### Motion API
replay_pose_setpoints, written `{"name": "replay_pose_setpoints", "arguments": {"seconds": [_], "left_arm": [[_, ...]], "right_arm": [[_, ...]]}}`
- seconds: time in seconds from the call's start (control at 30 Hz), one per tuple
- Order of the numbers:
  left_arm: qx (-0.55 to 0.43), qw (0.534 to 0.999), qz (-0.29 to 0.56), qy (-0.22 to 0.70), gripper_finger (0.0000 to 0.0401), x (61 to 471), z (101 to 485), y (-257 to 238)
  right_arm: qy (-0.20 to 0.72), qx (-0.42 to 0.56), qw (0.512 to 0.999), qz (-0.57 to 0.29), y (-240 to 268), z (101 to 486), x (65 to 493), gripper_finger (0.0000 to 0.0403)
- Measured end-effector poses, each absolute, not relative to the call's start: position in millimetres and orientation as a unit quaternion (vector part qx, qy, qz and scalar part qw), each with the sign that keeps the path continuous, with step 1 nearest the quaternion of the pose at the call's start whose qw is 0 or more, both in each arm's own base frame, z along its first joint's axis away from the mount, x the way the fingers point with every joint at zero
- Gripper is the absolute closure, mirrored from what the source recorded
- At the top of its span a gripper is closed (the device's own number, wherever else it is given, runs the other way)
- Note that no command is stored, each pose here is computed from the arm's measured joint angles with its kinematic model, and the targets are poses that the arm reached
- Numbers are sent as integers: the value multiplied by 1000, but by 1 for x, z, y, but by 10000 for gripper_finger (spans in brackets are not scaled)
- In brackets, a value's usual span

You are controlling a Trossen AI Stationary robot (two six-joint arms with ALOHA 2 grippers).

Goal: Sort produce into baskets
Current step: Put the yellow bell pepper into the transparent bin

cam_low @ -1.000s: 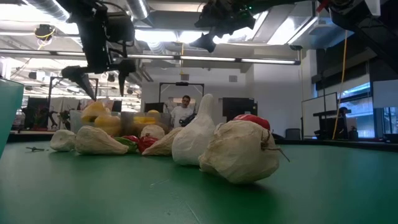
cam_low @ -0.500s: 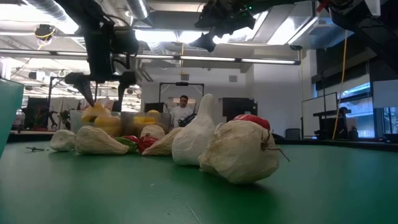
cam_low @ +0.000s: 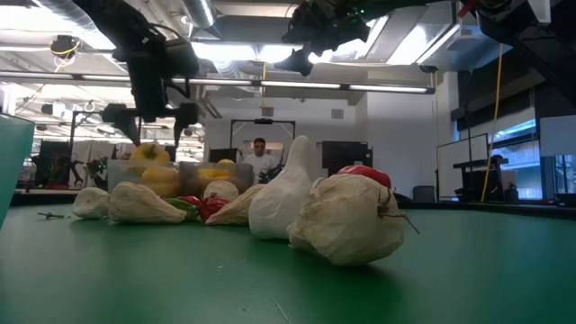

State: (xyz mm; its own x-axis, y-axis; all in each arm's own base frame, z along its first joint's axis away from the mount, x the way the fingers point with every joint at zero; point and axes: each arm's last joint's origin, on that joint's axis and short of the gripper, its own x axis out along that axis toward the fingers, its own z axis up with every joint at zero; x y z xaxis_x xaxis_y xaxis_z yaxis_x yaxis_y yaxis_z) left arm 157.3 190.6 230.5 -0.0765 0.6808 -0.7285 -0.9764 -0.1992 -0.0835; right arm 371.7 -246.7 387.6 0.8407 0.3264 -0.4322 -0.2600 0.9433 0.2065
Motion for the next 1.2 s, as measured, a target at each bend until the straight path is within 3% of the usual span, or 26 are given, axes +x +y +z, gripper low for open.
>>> {"name": "replay_pose_setpoints", "arguments": {"seconds": [0.33, 0.47, 0.93, 1.2], "left_arm": [[-374, 657, 633, 170, 24, 158, 262, 161], [-402, 666, 597, 197, 24, 160, 262, 148], [-376, 615, 630, 288, 24, 178, 219, 168], [-362, 563, 673, 316, 24, 170, 199, 187]], "right_arm": [[237, 70, 957, 153, -247, 388, 372, 17], [237, 71, 957, 153, -247, 388, 372, 17], [237, 71, 957, 153, -247, 388, 372, 17], [237, 71, 957, 153, -247, 388, 372, 17]]}}
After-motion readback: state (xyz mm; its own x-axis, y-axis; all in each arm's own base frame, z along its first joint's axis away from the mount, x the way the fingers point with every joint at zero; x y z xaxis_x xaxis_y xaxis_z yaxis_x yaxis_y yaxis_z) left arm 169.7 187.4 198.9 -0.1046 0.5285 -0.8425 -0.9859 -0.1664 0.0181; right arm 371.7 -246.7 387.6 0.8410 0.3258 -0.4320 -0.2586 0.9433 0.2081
